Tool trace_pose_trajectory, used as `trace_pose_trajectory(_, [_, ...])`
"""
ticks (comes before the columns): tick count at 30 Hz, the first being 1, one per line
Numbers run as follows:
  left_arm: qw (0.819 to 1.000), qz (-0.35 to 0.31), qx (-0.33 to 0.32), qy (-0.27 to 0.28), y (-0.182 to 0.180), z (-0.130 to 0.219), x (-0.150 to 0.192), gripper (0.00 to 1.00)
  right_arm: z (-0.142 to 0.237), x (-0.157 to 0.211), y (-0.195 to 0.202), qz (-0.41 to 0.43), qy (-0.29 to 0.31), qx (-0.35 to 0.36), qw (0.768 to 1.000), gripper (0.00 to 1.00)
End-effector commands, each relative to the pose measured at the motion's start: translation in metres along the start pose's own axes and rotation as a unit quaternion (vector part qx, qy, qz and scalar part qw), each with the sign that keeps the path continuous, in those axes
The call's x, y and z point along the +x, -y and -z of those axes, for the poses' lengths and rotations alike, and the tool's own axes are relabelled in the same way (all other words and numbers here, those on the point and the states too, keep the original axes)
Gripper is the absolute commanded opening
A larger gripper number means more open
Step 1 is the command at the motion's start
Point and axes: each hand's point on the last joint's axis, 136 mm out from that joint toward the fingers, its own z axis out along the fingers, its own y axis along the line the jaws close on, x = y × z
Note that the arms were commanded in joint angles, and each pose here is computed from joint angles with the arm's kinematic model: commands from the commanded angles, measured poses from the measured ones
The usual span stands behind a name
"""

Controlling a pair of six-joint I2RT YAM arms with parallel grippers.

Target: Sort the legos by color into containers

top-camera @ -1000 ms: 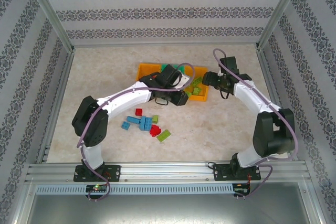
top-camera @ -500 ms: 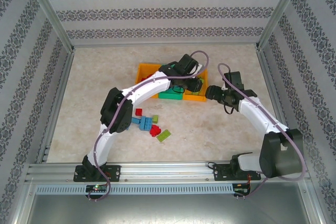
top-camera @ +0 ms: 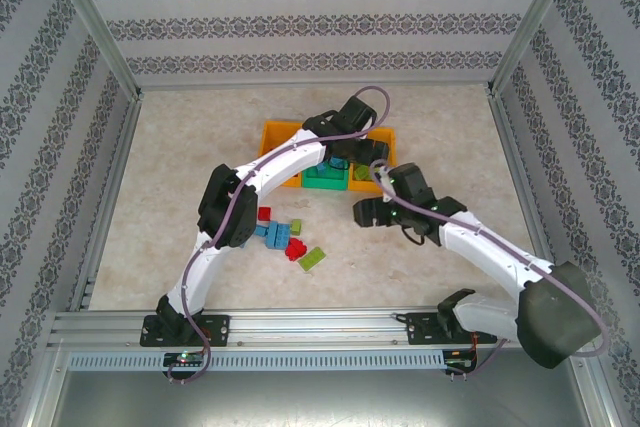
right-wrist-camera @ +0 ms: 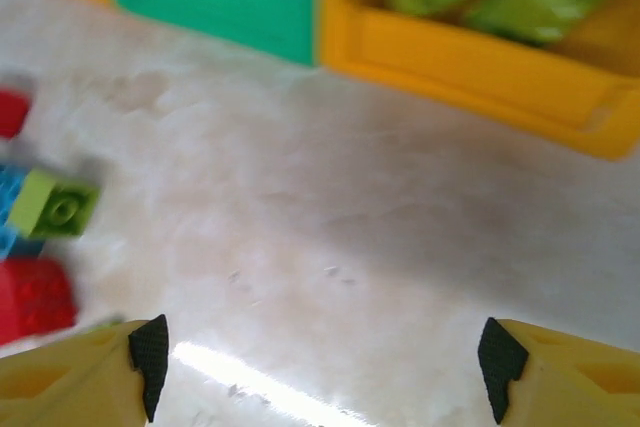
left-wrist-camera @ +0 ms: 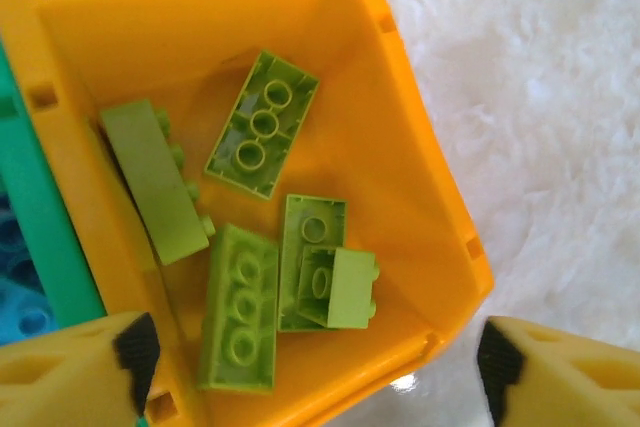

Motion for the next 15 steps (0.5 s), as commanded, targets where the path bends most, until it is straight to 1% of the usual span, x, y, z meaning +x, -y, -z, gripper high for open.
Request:
trace_pose_trajectory(1, [1.0, 0.011, -0.008, 0.025, 0.001, 0.033, -0.017, 0.95, -0.002, 0.01, -0.033, 0.071, 0.013, -0.011, 0.997, 0.89])
trace_pose_trajectory(2, [0.999, 0.01, -0.008, 0.031, 0.002, 0.04, -0.019, 1.0, -0.003, 0.016, -0.043, 0.091, 0.01, -0.011, 0.996, 0.92])
trace_pose_trajectory(4, [0.999, 0.01, -0.014, 0.045, 0.002, 0.052, -0.023, 1.0, -0.008, 0.029, -0.06, 0.109, -0.004, -0.02, 0.994, 0.98])
trace_pose_trajectory(7, [0.997, 0.007, -0.025, 0.067, -0.001, 0.073, -0.028, 1.0, -0.02, 0.049, -0.087, 0.132, -0.023, -0.039, 0.99, 0.98])
trace_pose_trajectory(9, [0.996, 0.004, -0.04, 0.081, -0.007, 0.089, -0.03, 1.0, -0.028, 0.06, -0.102, 0.154, -0.032, -0.039, 0.987, 0.98])
trace_pose_trajectory(12, [0.993, 0.006, -0.065, 0.1, -0.021, 0.109, -0.028, 1.0, -0.039, 0.068, -0.116, 0.184, -0.038, -0.02, 0.982, 0.98])
trace_pose_trajectory(15, [0.99, 0.026, -0.071, 0.121, -0.037, 0.129, -0.024, 0.99, -0.05, 0.074, -0.124, 0.204, -0.041, -0.003, 0.978, 0.98])
